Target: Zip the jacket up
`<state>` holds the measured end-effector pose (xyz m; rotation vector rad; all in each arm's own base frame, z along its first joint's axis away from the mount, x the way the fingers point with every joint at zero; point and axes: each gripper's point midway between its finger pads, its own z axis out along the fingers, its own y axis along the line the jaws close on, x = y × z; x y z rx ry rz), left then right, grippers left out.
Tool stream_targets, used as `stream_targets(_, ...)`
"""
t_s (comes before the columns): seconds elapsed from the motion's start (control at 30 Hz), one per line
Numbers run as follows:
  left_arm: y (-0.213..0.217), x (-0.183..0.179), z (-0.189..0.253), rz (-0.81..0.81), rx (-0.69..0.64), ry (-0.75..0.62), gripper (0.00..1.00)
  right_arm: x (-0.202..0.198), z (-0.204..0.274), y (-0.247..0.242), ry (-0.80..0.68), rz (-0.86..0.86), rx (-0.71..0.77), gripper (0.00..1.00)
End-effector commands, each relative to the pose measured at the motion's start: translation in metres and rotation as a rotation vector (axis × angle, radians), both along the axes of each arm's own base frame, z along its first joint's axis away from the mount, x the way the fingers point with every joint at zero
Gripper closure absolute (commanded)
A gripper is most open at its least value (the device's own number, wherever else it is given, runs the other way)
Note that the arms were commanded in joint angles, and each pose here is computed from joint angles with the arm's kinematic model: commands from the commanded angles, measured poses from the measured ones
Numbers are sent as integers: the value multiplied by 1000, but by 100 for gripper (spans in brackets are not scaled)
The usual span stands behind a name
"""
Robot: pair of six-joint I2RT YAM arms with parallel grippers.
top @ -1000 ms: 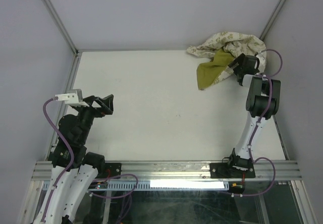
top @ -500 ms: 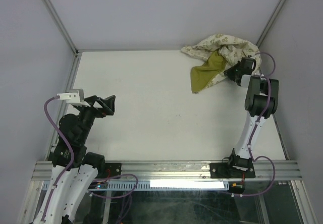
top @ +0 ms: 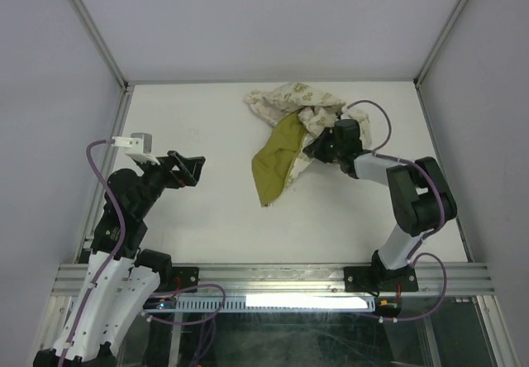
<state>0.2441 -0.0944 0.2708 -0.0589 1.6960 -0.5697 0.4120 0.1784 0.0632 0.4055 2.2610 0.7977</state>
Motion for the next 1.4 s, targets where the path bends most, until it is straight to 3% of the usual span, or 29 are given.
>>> stream_targets(0.0,-22,2,17,-90,-124,33,1,-30,36,54,-106,75,67,100)
stream_targets(0.13,-39,8,-11,-147,-202,146,1,-64,40,96,-120,170,75,99)
stream_targets(0.23,-56,11,-31,-213,-271,211,1,-84,44,117,-117,257,64,93)
stream_targets(0.4,-77,9,-59,-238,-301,275,1,-111,59,103,-159,355,-14,59)
stream_targets(0.5,-91,7,-72,-229,-259,299,1,-126,74,88,-181,397,-91,39)
stream_targets(0.57,-100,6,-86,-220,-221,328,1,-133,84,76,-204,403,-142,32)
stream_targets(0.8,-110,21,-110,-144,-27,386,1,-129,79,24,-206,254,-373,17)
stream_targets(0.93,-147,18,-101,-227,45,367,3,-112,75,-10,-207,110,-473,8)
stream_targets(1.23,-215,16,-136,-379,148,425,8,-106,37,4,-127,144,-334,6)
stream_targets(1.37,-224,21,-161,-384,170,461,11,-104,19,1,-96,134,-354,16)
